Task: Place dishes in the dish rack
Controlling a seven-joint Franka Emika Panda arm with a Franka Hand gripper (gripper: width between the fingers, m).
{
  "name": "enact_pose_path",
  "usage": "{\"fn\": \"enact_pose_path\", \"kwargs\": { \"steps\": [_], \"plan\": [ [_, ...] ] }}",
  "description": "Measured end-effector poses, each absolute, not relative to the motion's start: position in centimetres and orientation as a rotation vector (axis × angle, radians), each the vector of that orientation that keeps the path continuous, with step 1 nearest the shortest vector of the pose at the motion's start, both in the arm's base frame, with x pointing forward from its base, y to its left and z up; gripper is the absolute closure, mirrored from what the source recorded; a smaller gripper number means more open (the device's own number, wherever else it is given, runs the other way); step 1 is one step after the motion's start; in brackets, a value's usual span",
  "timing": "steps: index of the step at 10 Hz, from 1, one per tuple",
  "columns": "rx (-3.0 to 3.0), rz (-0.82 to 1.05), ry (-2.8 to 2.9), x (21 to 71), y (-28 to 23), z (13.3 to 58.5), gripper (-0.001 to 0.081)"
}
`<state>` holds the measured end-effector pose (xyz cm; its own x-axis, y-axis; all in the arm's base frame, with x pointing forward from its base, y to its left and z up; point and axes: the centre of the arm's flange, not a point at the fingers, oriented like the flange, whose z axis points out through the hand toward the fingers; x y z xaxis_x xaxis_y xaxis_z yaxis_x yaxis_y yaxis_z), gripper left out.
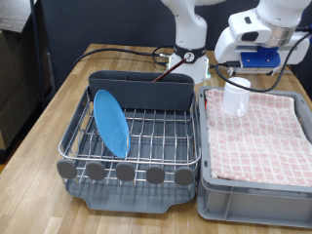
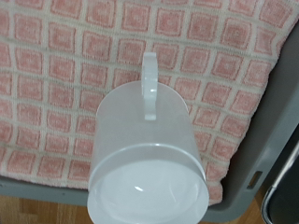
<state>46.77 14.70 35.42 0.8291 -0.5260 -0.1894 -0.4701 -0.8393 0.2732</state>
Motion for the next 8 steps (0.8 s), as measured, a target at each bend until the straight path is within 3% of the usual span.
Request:
{"fn": "enact_pose_path", "kwargs": {
  "steps": [8],
  "plan": [
    [2.786,-0.48,-0.751,49.9,15.5,30.5,0.0003]
  ]
}}
